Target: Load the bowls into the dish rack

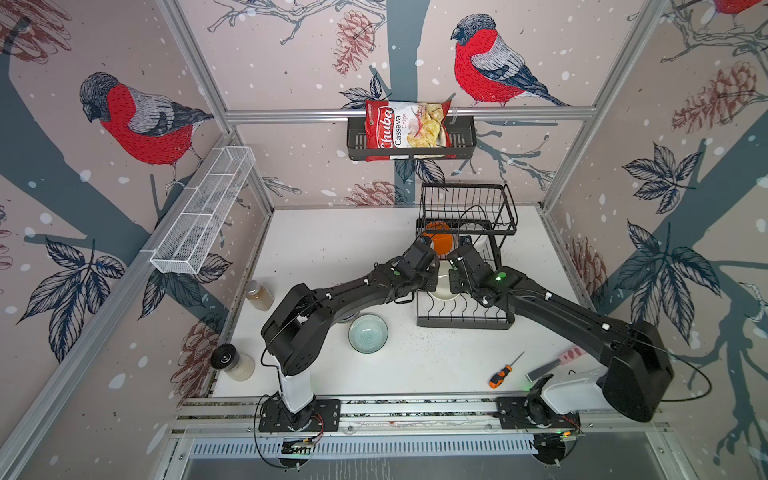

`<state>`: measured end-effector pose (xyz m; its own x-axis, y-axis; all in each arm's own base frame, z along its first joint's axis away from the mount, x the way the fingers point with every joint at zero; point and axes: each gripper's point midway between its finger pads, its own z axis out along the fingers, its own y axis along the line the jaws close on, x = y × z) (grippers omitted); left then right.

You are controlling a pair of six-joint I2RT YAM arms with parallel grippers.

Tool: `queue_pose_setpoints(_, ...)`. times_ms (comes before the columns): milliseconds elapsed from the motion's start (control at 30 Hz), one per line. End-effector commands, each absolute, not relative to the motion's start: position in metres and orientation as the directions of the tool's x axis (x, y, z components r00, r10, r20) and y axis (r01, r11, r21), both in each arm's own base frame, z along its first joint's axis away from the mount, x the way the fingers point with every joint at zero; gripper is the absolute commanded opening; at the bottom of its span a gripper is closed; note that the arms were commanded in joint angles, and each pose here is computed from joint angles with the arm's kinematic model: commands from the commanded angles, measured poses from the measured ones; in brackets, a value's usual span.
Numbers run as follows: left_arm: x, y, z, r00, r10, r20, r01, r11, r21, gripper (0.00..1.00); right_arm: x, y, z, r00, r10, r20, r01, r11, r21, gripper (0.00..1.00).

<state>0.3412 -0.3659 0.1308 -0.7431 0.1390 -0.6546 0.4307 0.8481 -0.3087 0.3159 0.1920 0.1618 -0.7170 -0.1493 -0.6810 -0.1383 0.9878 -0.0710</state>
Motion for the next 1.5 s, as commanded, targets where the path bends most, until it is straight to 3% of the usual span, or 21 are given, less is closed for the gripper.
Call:
queue_pose_setpoints(0,0.340,-0.372,0.144,-0.737,0.114,-0.667,0.446,0.823,-0.352,0.00,0.328,0.174,0.172,-0.680,-0.107,-0.725,-0.021,0.992,-0.126,0.12)
queue_pose_setpoints(200,0.340,-0.370,0.145,-0.735,0.112,-0.669,0.445,0.824,-0.351,0.00,0.328,0.172,0.171,-0.687,-0.125,-0.716,-0.020,0.988,-0.153,0.16)
queue_pose_setpoints(400,0.340,-0.370,0.146,-0.733,0.110,-0.672,0.445,0.824,-0.351,0.00,0.329,0.172,0.169,-0.690,-0.140,-0.710,-0.024,0.985,-0.171,0.00)
queue_pose_setpoints(633,0.340,-0.370,0.145,-0.732,0.107,-0.673,0.445,0.823,-0.353,0.02,0.330,0.165,0.171,-0.680,-0.162,-0.715,0.026,0.969,-0.245,0.00)
queue_pose_setpoints(1100,0.340,-0.365,0.147,-0.728,0.095,-0.679,0.441,0.823,-0.358,0.59,0.331,0.141,0.183,-0.641,-0.189,-0.744,0.155,0.917,-0.367,0.00)
queue_pose_setpoints(1467,0.331,-0.354,0.178,-0.676,0.041,-0.735,0.466,0.797,-0.385,0.86,0.335,0.123,0.183,-0.629,-0.243,-0.739,0.234,0.847,-0.477,0.00)
